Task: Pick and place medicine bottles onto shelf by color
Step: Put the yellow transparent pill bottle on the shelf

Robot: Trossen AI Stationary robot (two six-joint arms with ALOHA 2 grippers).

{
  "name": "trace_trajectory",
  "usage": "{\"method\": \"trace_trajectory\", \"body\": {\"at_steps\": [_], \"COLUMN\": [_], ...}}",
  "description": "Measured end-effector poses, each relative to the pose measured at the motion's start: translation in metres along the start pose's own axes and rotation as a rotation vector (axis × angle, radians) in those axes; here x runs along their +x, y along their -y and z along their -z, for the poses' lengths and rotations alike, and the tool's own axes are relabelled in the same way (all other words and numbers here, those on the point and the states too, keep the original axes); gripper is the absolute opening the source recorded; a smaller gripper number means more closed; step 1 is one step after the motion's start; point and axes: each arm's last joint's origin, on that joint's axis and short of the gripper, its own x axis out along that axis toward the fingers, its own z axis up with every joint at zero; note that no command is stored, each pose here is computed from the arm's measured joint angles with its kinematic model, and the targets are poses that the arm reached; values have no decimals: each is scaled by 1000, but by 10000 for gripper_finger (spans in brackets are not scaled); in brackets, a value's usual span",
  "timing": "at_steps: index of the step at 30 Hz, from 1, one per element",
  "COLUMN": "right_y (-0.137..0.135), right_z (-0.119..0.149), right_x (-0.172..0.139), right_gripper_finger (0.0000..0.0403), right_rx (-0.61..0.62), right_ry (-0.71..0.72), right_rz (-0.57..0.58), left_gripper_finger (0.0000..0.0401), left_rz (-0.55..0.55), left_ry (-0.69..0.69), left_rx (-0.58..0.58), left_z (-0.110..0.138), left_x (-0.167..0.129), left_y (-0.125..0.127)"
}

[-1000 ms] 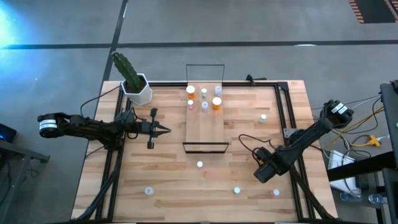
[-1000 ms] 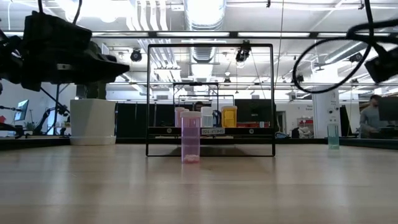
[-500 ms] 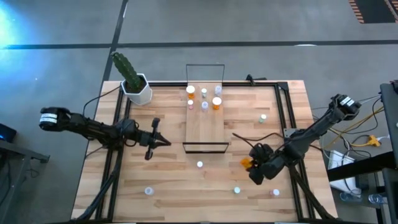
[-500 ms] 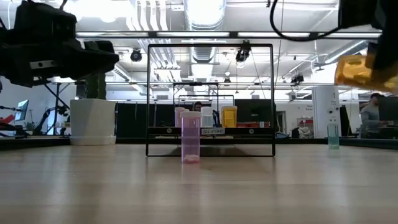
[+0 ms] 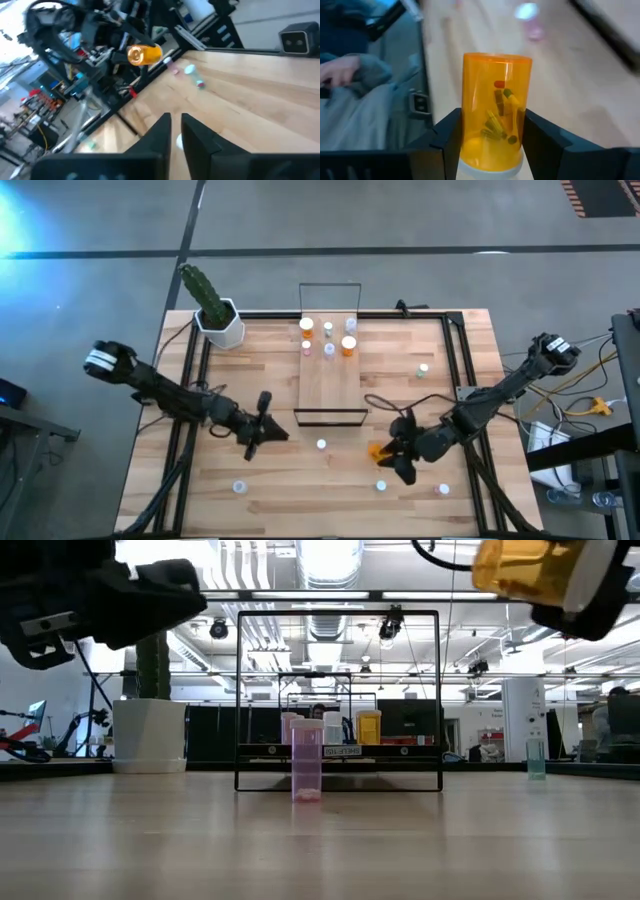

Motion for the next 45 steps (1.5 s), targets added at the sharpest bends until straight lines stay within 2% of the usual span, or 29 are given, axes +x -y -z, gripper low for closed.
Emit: {"method": "trace_trajectory", "body": {"at_steps": [7, 12, 18, 25, 29, 35, 45], "right_y": [3, 1, -12, -28, -37, -44, -38], "right_z": [-12, -26, -46, -66, -75, -85, -96], "right_x": [36, 64, 97, 127, 136, 138, 138], "right_gripper_finger": [163, 162, 163, 164, 164, 164, 164], "right_rx": [-81, -129, -205, -290, -322, -352, -338], "right_ry": [-58, -119, -204, -302, -317, -307, -257], "right_rz": [-67, -159, -247, -208, -195, -191, -168], "left_gripper_finger": [119, 188, 240, 251, 251, 251, 251], "left_rz": [48, 40, 41, 157, 176, 195, 165], "left_ry": [33, 25, 17, -21, -8, 10, 6], "left_rx": [42, 87, 92, 102, 119, 134, 134], "left_z": [-22, -26, -30, -34, -37, -40, -43], "left_x": [41, 67, 91, 105, 106, 105, 108], "left_y": [11, 12, 13, 23, 29, 36, 33]}}
